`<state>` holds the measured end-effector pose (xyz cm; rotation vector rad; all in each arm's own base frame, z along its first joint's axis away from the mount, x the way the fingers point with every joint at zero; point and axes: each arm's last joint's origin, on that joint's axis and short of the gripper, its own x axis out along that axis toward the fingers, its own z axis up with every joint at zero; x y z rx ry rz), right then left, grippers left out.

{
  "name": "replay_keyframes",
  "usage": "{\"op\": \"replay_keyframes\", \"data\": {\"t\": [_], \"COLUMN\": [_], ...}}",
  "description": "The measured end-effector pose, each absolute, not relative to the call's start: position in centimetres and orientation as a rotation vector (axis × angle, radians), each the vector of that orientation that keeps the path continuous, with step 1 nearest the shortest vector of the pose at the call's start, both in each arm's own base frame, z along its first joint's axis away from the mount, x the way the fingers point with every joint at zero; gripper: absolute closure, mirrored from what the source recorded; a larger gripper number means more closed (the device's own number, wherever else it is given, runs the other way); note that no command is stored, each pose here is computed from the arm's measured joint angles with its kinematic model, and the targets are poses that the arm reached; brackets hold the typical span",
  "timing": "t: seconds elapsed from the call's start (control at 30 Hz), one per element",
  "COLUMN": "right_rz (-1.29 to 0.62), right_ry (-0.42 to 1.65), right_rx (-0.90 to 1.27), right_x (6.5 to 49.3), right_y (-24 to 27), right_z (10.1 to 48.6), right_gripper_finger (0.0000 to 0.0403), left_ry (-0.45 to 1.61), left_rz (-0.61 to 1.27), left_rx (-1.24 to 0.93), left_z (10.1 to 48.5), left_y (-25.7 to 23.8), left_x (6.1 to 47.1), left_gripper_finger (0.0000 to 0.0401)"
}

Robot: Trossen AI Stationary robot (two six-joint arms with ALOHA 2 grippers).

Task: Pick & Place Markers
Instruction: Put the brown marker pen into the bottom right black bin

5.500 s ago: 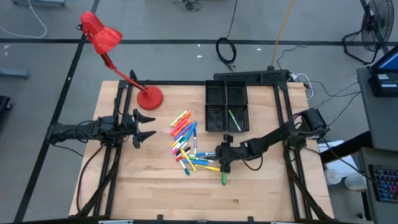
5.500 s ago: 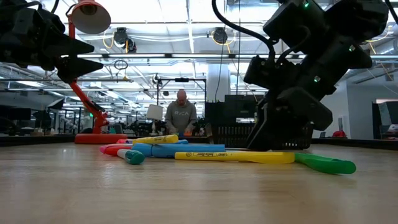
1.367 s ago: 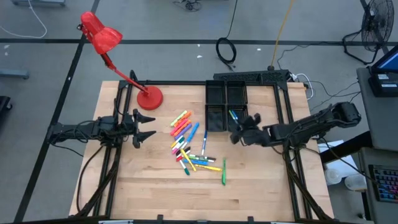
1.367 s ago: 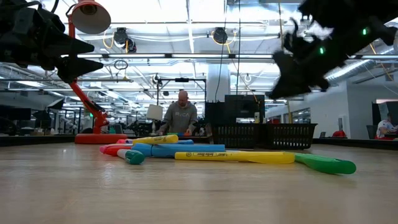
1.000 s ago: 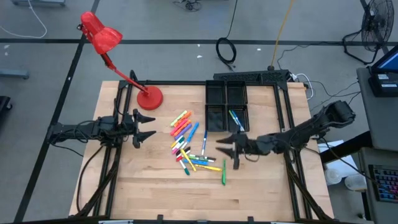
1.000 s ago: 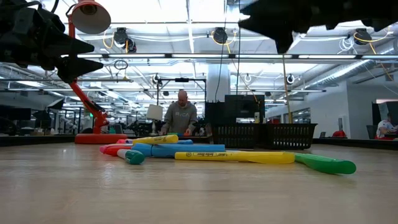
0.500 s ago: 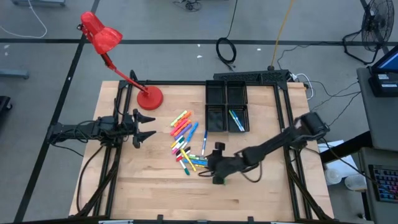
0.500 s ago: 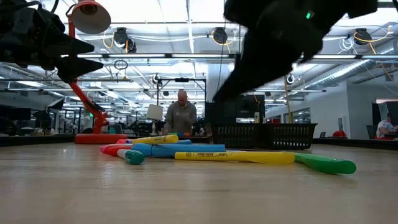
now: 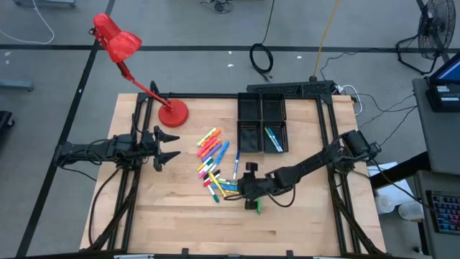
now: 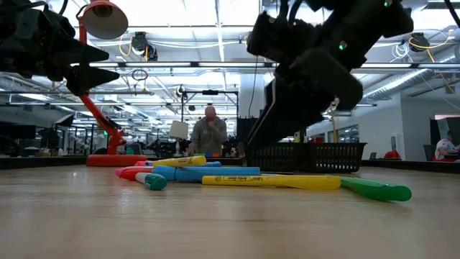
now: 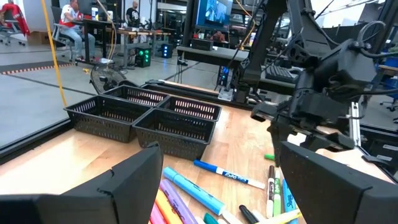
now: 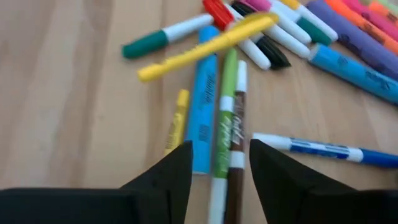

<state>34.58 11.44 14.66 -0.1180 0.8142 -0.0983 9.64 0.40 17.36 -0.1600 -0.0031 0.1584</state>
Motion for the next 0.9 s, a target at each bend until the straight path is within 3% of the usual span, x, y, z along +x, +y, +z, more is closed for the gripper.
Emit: {"op": "replay_keyframes", "data": {"t": [0.6,0.9], "right_rz": [-0.196,-0.187], "right_ry": [0.903,0.923], "right_rx": [-0.057,-0.088], "right_x": [32.9,32.3], "right_y": [8.5,8.3], "right_z": [11.8,11.2], "right_gripper_finger": [0.0287,0.0320], "left_ry": [-0.003,-0.003], "left_rz": [0.159,0.159], "left_rx": [-0.160,-0.160], "left_z": [17.4,17.3], "left_y": [0.4,0.4], "left_x": [9.6,9.6], "left_gripper_finger": [0.0077,0.0077]}}
